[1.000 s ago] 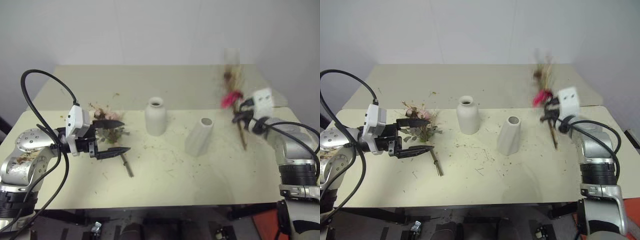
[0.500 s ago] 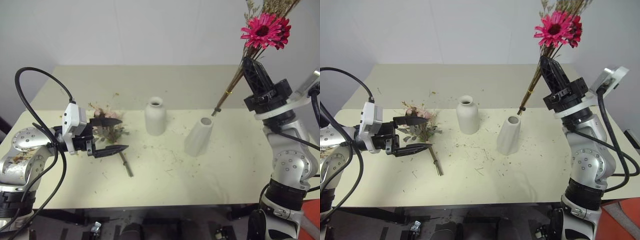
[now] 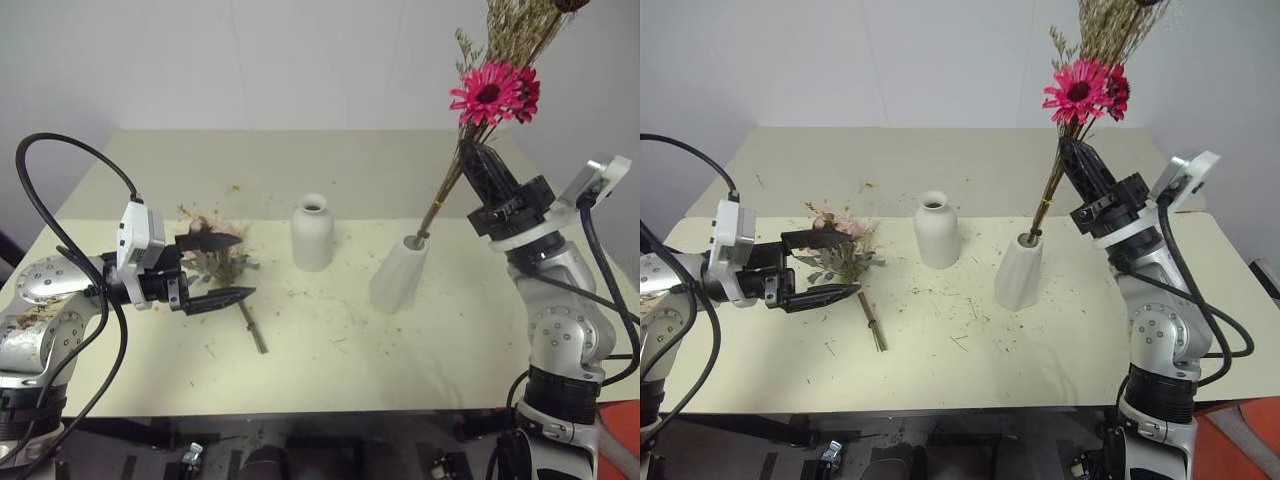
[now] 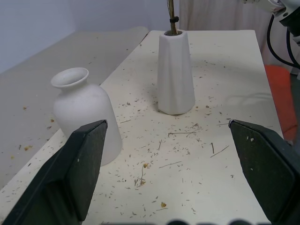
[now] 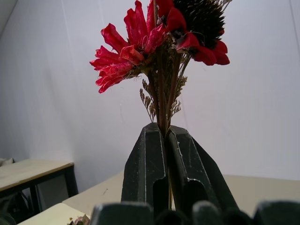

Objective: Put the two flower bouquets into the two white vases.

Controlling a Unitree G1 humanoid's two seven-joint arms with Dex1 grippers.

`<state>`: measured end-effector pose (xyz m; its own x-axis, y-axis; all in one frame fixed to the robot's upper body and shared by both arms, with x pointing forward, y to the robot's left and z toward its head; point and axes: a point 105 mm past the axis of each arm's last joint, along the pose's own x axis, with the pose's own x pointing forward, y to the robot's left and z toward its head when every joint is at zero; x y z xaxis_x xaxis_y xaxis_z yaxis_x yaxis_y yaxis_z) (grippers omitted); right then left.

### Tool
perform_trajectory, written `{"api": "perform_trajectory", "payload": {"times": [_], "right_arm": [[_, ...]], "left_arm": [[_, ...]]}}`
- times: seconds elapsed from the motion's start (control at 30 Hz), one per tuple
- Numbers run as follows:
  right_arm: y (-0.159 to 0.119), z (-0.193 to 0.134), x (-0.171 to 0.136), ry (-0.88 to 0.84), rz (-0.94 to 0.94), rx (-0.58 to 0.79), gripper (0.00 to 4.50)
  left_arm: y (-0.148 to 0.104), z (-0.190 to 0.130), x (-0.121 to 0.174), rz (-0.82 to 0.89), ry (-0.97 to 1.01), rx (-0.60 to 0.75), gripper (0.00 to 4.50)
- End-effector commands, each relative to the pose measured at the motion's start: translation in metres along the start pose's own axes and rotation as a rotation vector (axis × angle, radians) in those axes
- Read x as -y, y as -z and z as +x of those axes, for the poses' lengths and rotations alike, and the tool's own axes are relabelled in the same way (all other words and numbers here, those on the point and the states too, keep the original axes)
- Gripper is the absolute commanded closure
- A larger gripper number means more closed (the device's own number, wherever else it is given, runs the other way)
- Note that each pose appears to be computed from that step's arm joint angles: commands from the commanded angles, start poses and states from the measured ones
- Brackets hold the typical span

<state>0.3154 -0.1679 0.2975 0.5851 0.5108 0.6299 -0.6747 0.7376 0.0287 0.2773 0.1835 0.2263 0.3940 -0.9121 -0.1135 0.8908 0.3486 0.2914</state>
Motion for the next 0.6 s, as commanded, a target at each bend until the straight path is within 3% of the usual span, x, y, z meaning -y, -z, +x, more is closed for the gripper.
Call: {"api": "perform_trajectory", "payload": {"times": [0.03,0.6], "right_arm": [[-0.004,-0.002,0.0,0.002,-0.044,0.034,4.48],[0.023,-0.013,-0.013,-0.021,-0.071,0.028,4.48]], "left_arm": [[-0.011,-0.003,0.0,0.044,-0.009,0.009,0.0],[-0.015,-0.004,-0.001,0.054,-0.018,0.019,0.0]]}}
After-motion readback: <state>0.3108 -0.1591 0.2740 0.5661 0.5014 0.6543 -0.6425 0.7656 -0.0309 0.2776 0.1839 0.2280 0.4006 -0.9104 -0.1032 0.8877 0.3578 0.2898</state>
